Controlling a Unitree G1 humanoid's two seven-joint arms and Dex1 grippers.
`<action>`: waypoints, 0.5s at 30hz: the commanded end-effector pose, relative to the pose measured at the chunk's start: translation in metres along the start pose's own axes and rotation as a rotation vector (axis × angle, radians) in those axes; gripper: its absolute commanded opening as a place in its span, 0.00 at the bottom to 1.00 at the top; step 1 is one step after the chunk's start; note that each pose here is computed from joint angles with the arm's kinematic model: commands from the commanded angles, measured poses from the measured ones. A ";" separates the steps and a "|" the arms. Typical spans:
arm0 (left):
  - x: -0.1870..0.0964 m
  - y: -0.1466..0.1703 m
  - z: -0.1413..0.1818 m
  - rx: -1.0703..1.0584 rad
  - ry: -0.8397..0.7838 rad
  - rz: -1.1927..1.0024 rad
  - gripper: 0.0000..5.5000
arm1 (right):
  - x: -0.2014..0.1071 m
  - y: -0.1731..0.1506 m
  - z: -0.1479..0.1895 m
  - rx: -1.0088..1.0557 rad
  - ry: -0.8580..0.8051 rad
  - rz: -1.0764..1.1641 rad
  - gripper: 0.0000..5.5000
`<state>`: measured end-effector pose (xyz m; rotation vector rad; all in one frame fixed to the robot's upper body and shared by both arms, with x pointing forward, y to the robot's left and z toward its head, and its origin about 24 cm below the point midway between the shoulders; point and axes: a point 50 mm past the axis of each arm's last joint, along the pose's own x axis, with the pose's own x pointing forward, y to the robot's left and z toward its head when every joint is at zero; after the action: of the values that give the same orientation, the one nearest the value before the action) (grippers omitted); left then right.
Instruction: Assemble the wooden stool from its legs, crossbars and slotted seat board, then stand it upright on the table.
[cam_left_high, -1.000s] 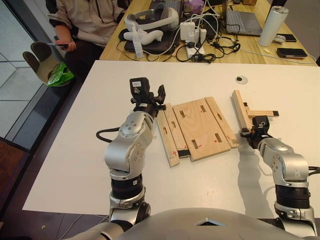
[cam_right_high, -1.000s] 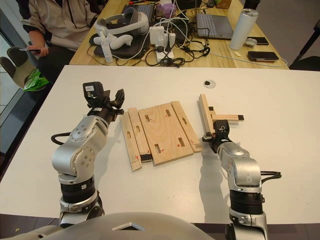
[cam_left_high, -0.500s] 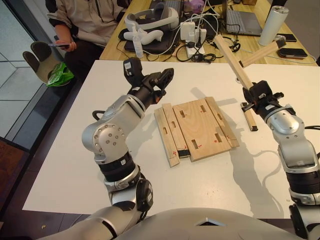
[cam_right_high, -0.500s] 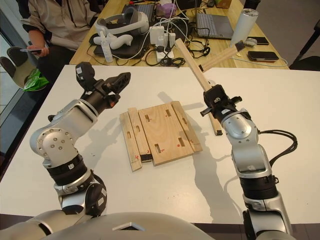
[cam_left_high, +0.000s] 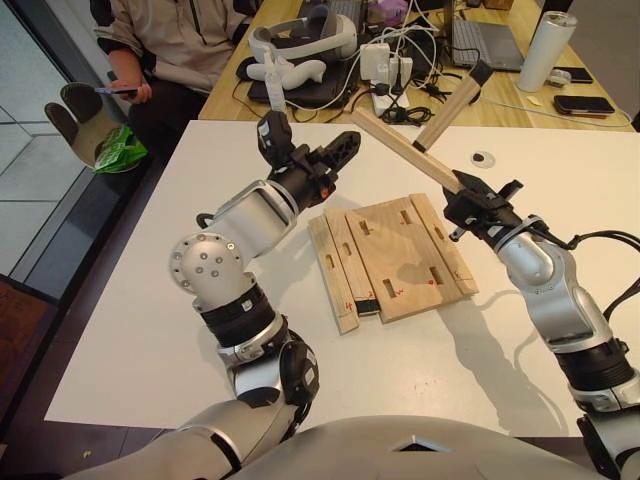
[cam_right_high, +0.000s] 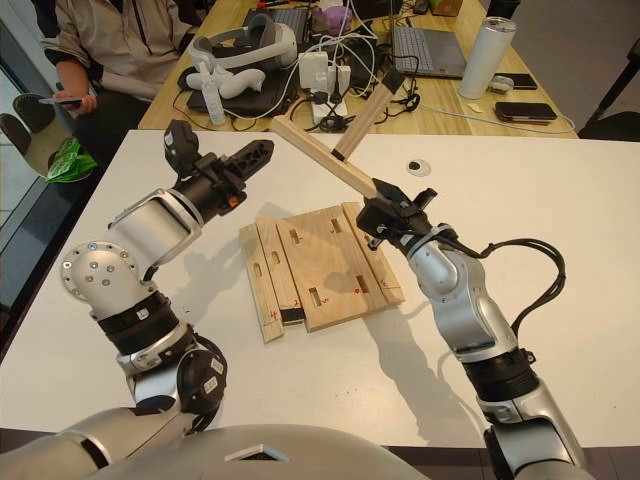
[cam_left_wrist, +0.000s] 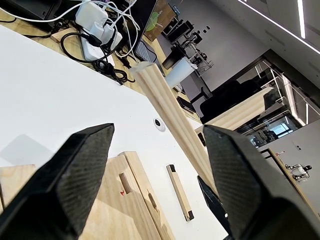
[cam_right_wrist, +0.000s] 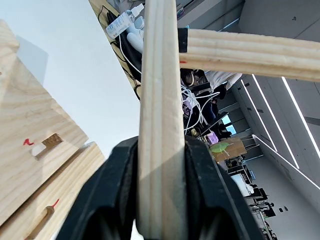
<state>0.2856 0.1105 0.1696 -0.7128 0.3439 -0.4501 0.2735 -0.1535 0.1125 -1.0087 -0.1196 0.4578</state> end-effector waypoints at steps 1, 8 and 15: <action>0.013 -0.017 -0.010 -0.088 0.023 -0.058 0.60 | 0.007 0.002 0.014 -0.051 -0.071 0.004 0.19; 0.021 -0.018 -0.003 -0.114 0.004 -0.032 0.60 | 0.016 0.014 0.033 -0.100 -0.160 0.012 0.19; 0.021 -0.014 -0.003 -0.136 -0.009 0.001 0.60 | 0.015 0.017 0.036 -0.191 -0.200 0.008 0.19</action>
<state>0.2963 0.1034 0.1652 -0.8171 0.3758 -0.3835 0.2698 -0.1153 0.1115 -1.1134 -0.2954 0.5546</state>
